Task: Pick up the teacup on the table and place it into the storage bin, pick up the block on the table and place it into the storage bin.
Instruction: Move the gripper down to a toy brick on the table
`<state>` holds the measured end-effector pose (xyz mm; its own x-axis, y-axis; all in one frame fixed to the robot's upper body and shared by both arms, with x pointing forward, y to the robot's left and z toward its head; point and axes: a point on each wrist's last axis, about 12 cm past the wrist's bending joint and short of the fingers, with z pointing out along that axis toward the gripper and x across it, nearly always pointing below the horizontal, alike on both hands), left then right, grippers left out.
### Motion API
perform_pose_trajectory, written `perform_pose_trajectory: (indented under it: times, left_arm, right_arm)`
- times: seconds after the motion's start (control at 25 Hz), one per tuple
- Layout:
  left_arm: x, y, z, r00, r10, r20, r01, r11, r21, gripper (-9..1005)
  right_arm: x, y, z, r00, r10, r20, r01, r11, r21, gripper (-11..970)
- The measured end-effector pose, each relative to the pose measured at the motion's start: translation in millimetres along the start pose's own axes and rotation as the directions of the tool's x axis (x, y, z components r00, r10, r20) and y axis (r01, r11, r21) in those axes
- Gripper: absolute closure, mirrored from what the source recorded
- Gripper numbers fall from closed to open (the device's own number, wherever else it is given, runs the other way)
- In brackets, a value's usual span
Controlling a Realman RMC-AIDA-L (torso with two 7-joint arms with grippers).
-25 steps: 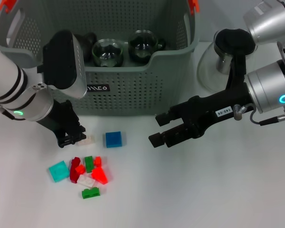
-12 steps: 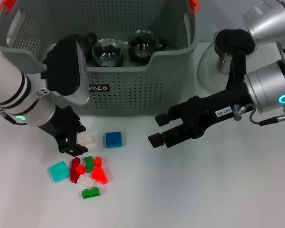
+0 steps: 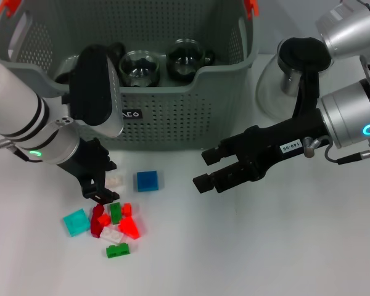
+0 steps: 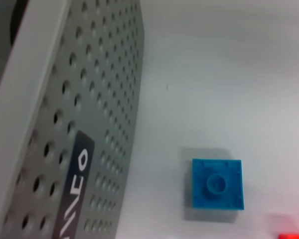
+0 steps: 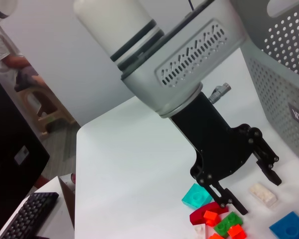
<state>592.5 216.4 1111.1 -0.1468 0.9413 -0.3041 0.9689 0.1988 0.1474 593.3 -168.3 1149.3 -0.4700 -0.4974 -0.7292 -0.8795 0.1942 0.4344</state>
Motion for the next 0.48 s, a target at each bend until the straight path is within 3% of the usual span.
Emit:
perform_pose_trajectory:
  times: [0.48]
  left_arm:
    - [-1.2,2.0,2.9,1.000,0.002,-0.003,-0.002,1.000,0.002,382]
  right_arm:
    - [0.9,0.0,-0.2,1.000,0.002,0.000,-0.002,1.000,0.000,135]
